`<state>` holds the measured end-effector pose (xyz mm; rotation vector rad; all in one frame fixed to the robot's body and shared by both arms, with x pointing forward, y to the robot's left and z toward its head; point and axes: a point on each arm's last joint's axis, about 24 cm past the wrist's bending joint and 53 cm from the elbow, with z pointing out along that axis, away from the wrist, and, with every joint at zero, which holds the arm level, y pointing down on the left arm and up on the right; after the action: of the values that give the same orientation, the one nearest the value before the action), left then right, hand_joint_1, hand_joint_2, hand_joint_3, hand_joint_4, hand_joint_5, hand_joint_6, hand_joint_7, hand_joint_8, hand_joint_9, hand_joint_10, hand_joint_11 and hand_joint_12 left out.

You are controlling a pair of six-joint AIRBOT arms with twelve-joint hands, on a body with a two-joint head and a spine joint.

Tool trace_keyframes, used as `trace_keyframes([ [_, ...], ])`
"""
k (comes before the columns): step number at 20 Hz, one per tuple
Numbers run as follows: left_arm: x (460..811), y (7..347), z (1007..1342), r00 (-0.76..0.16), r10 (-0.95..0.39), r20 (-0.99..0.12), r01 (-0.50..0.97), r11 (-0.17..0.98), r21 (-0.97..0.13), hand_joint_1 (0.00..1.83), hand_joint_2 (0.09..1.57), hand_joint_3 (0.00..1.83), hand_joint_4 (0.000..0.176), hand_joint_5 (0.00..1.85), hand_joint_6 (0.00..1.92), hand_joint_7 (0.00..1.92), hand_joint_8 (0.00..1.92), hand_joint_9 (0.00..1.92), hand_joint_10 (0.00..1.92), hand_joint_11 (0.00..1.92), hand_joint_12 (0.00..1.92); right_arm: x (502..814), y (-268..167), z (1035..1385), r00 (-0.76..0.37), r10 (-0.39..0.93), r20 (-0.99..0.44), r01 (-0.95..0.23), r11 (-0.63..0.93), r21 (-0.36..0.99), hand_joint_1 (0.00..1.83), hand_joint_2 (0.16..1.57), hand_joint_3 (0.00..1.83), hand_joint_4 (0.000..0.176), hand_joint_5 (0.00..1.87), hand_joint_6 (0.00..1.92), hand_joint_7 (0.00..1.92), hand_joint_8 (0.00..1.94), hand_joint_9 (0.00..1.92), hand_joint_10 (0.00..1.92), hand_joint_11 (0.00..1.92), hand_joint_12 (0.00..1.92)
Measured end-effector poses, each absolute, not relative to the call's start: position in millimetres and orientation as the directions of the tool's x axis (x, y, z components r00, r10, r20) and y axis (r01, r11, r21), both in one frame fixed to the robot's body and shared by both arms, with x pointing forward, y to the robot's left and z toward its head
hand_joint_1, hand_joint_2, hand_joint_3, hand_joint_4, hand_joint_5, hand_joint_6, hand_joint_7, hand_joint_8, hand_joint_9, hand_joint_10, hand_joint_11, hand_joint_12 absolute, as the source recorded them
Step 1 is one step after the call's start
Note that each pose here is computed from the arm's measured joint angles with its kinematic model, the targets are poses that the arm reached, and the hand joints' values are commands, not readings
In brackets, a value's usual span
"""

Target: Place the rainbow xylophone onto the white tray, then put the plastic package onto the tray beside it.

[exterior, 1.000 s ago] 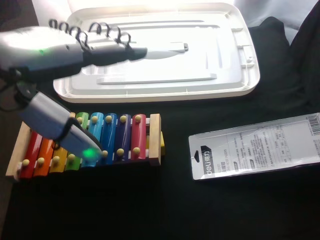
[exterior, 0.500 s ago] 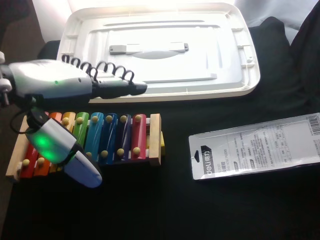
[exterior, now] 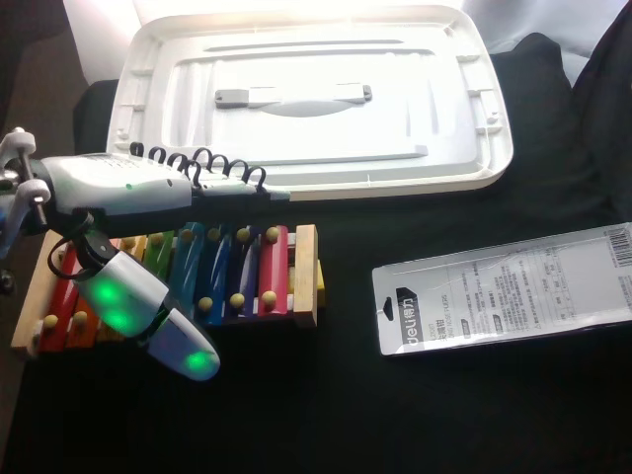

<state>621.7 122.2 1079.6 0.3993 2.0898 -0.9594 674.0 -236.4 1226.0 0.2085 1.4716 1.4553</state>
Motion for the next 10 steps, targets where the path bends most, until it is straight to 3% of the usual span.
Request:
trace_keyframes([
  [2,621.3,121.2,1080.9,-0.643,-0.044,-0.765,0.556,0.660,-0.506,0.54,0.66,0.00,0.068,0.00,0.00,0.05,0.00,0.06,0.00,0.07,0.03,674.0,-236.4,1226.0,-0.473,0.716,-0.513,-0.505,0.257,0.824,0.43,1.00,0.00,0.112,0.05,0.00,0.05,0.00,0.03,0.00,0.01,0.01],
  [3,621.6,120.9,1081.7,-0.644,-0.049,-0.764,0.554,0.658,-0.510,0.56,0.65,0.00,0.079,0.00,0.00,0.05,0.00,0.05,0.00,0.01,0.01,674.0,-236.1,1225.7,-0.473,0.716,-0.513,-0.505,0.256,0.824,0.43,1.00,0.00,0.113,0.05,0.00,0.05,0.00,0.03,0.00,0.02,0.02],
  [4,621.7,120.6,1082.8,-0.644,-0.055,-0.763,0.553,0.655,-0.514,0.56,0.66,0.00,0.080,0.00,0.00,0.05,0.00,0.07,0.01,0.05,0.02,674.0,-236.1,1225.7,-0.473,0.716,-0.513,-0.505,0.256,0.824,0.43,1.01,0.01,0.103,0.05,0.00,0.04,0.00,0.04,0.00,0.02,0.02],
  [5,621.8,120.4,1084.3,-0.642,-0.058,-0.765,0.556,0.652,-0.515,0.55,0.66,0.00,0.078,0.00,0.00,0.06,0.01,0.07,0.01,0.07,0.03,674.0,-235.7,1225.3,-0.474,0.716,-0.512,-0.505,0.255,0.825,0.43,1.01,0.01,0.107,0.06,0.00,0.04,0.00,0.04,0.01,0.04,0.03],
  [6,620.4,120.1,1086.1,-0.641,-0.059,-0.766,0.559,0.648,-0.517,0.54,0.66,0.00,0.092,0.00,0.00,0.05,0.00,0.06,0.00,0.10,0.04,674.0,-235.6,1225.3,-0.474,0.716,-0.512,-0.505,0.255,0.825,0.43,1.01,0.00,0.103,0.05,0.00,0.04,0.00,0.04,0.01,0.05,0.04],
  [8,617.8,118.8,1088.4,-0.641,-0.061,-0.765,0.563,0.641,-0.522,0.57,0.67,0.00,0.096,0.00,0.00,0.05,0.00,0.06,0.00,0.11,0.05,674.1,-235.8,1225.3,-0.474,0.717,-0.512,-0.504,0.256,0.825,0.44,1.00,0.00,0.113,0.05,0.00,0.04,0.00,0.04,0.01,0.05,0.04],
  [9,615.8,117.9,1087.5,-0.644,-0.059,-0.763,0.564,0.637,-0.525,0.57,0.65,0.00,0.129,0.00,0.00,0.03,0.00,0.03,0.00,0.02,0.01,674.1,-235.6,1225.1,-0.474,0.716,-0.512,-0.504,0.255,0.825,0.44,0.99,0.00,0.116,0.05,0.00,0.04,0.00,0.04,0.00,0.04,0.04],
  [10,615.2,117.3,1087.7,-0.644,-0.057,-0.763,0.567,0.635,-0.526,0.56,0.66,0.00,0.114,0.00,0.00,0.05,0.01,0.05,0.01,0.02,0.01,673.9,-235.3,1225.3,-0.475,0.716,-0.512,-0.505,0.255,0.825,0.44,0.98,0.00,0.121,0.06,0.00,0.04,0.00,0.04,0.00,0.04,0.04],
])
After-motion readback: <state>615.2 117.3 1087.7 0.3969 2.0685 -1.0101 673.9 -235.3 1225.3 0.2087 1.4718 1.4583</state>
